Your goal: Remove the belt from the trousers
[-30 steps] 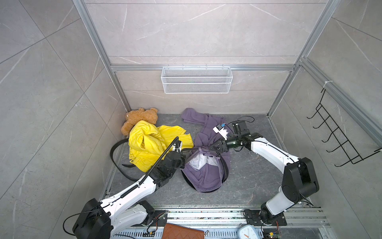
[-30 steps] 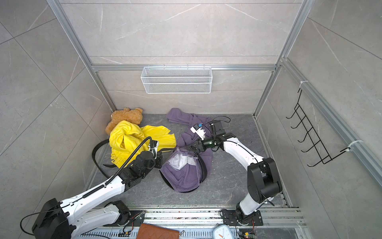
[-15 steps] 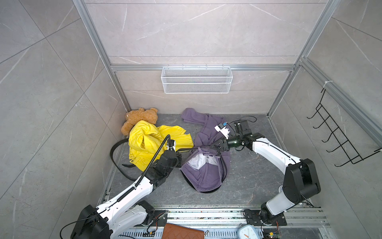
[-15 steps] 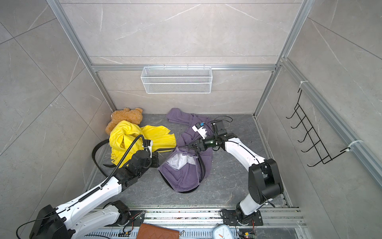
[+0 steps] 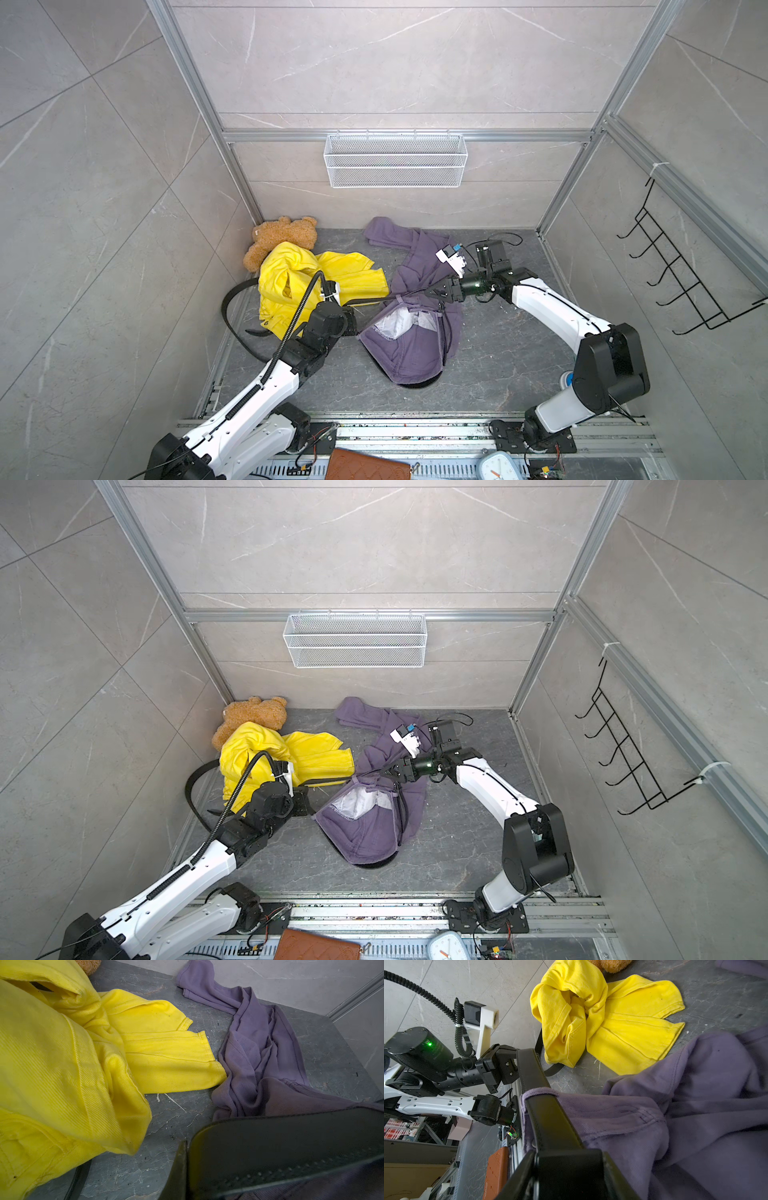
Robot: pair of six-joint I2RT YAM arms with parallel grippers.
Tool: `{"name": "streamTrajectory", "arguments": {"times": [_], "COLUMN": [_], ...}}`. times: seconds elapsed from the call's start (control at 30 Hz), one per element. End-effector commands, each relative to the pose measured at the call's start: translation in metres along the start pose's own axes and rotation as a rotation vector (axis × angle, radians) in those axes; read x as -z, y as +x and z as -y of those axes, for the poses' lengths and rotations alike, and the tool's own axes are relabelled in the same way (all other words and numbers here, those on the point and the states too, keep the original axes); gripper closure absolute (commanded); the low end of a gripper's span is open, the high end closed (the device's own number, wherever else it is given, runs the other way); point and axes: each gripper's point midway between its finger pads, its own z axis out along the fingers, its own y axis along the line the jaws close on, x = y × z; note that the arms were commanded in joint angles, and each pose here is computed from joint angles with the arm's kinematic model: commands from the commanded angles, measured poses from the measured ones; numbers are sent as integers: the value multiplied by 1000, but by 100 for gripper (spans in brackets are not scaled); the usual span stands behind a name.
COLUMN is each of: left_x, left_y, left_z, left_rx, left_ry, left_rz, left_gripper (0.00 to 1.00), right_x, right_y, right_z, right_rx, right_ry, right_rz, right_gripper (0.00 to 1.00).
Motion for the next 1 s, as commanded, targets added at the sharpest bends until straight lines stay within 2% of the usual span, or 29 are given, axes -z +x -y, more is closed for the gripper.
{"name": "streamTrajectory", "arguments": {"times": [0.0,0.2,0.33,0.4,0.5,0.57,0.67,0.73,0.87,0.97], "left_x": [32,43,44,33,7,-8,-14,-15,-12,-3], "left_y": [4,5,2,-6,-14,-15,-14,-13,-9,-10], "left_z": [-121,-135,-136,-120,-79,-43,7,31,63,83], "left_rx": [125,179,164,113,43,-59,-250,-325,-414,-445], "left_ry": [-541,-588,-594,-502,-297,-164,-64,-13,73,166], "left_rz": [71,100,100,90,37,10,19,23,41,73], "left_gripper": [100,100,100,100,100,100,82,68,46,37], "right_x": [57,62,61,51,28,16,4,0,-2,-4], "right_y": [-10,-7,1,6,7,6,-1,-6,-14,-13], "right_z": [63,68,66,54,30,16,0,-6,-12,-12], "right_rx": [-65,-84,-87,-38,43,99,155,172,175,170], "right_ry": [309,333,328,323,270,239,201,187,172,168], "right_rz": [92,93,59,1,-73,-106,-125,-130,-118,-123], "right_gripper": [100,100,100,100,100,100,100,100,100,100]}}
